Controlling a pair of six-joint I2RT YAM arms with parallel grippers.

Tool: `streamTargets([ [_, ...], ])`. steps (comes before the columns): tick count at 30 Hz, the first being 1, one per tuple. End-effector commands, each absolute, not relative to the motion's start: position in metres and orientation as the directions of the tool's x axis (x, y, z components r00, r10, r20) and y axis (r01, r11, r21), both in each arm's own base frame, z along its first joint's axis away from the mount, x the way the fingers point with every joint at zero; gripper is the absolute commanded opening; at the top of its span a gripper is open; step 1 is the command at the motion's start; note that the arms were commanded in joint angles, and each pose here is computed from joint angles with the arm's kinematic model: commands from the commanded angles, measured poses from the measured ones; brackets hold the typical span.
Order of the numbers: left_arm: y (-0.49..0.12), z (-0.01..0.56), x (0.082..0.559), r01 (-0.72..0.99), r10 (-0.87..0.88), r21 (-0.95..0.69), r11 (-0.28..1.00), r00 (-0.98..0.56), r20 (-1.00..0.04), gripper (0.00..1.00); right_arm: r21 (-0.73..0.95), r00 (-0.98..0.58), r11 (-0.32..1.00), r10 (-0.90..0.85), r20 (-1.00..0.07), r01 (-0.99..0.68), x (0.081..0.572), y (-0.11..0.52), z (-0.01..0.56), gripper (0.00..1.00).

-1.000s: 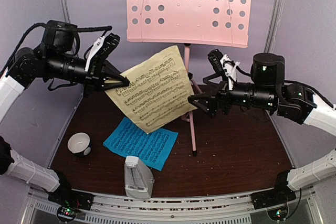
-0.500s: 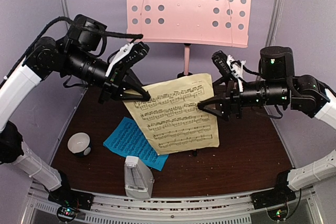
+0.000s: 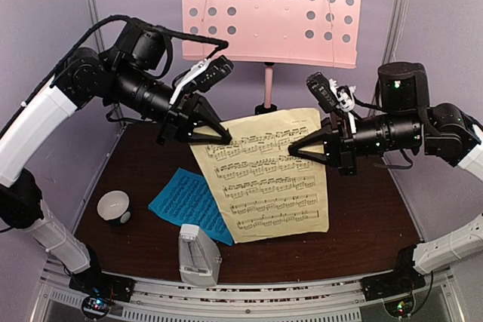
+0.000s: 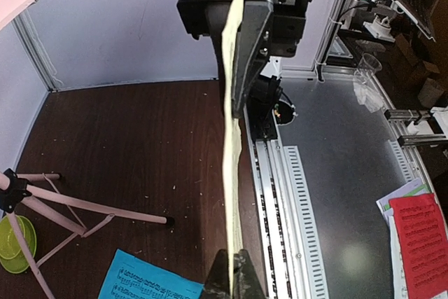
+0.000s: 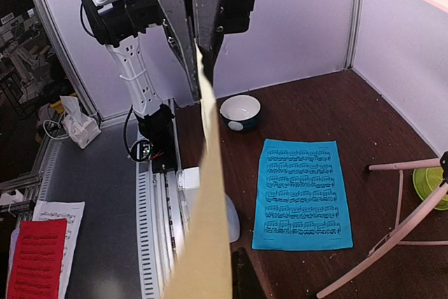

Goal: Set up the instrument practice props

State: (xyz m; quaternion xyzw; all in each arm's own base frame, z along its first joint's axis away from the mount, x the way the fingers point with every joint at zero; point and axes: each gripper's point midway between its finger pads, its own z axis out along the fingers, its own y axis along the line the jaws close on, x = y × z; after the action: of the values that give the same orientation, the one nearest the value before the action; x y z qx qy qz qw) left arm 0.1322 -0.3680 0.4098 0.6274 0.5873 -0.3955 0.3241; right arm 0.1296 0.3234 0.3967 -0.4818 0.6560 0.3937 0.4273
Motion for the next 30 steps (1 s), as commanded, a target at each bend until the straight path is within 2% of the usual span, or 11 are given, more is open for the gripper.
streamTargets([
  [1, -0.367, 0.429, 0.123, 0.990, 0.429, -0.057, -0.129, 0.004, -0.904, 0.05, 0.099, -0.151, 0.206, -0.254, -0.955, -0.973, 0.120, 0.315, 0.415, 0.00],
  [9, -0.357, 0.434, 0.126, 0.995, 0.415, -0.011, -0.097, 0.030, -0.909, 0.34, 0.123, -0.157, 0.158, -0.225, -0.962, -0.980, 0.108, 0.311, 0.425, 0.00],
  [13, -0.341, 0.449, 0.134, 0.999, 0.327, -0.002, -0.038, 0.010, -0.945, 0.52, 0.121, -0.150, 0.151, -0.197, -0.969, -0.981, 0.105, 0.308, 0.434, 0.00],
  [15, -0.334, 0.453, 0.137, 1.000, 0.285, 0.001, -0.012, 0.005, -0.959, 0.58, 0.117, -0.145, 0.153, -0.181, -0.973, -0.981, 0.104, 0.306, 0.440, 0.00],
  [21, -0.322, 0.463, 0.148, 0.997, 0.222, 0.038, 0.073, 0.021, -0.975, 0.63, 0.119, -0.143, 0.165, -0.144, -0.979, -0.979, 0.107, 0.305, 0.455, 0.00],
  [25, -0.317, 0.488, 0.167, 0.977, 0.146, 0.078, 0.201, 0.049, -0.988, 0.63, 0.123, -0.142, 0.216, -0.071, -0.987, -0.969, 0.115, 0.299, 0.477, 0.00],
  [30, -0.306, 0.523, 0.198, 0.913, 0.034, 0.081, 0.400, 0.074, -0.997, 0.68, 0.102, -0.109, 0.351, -0.001, -0.994, -0.931, 0.141, 0.284, 0.510, 0.00],
])
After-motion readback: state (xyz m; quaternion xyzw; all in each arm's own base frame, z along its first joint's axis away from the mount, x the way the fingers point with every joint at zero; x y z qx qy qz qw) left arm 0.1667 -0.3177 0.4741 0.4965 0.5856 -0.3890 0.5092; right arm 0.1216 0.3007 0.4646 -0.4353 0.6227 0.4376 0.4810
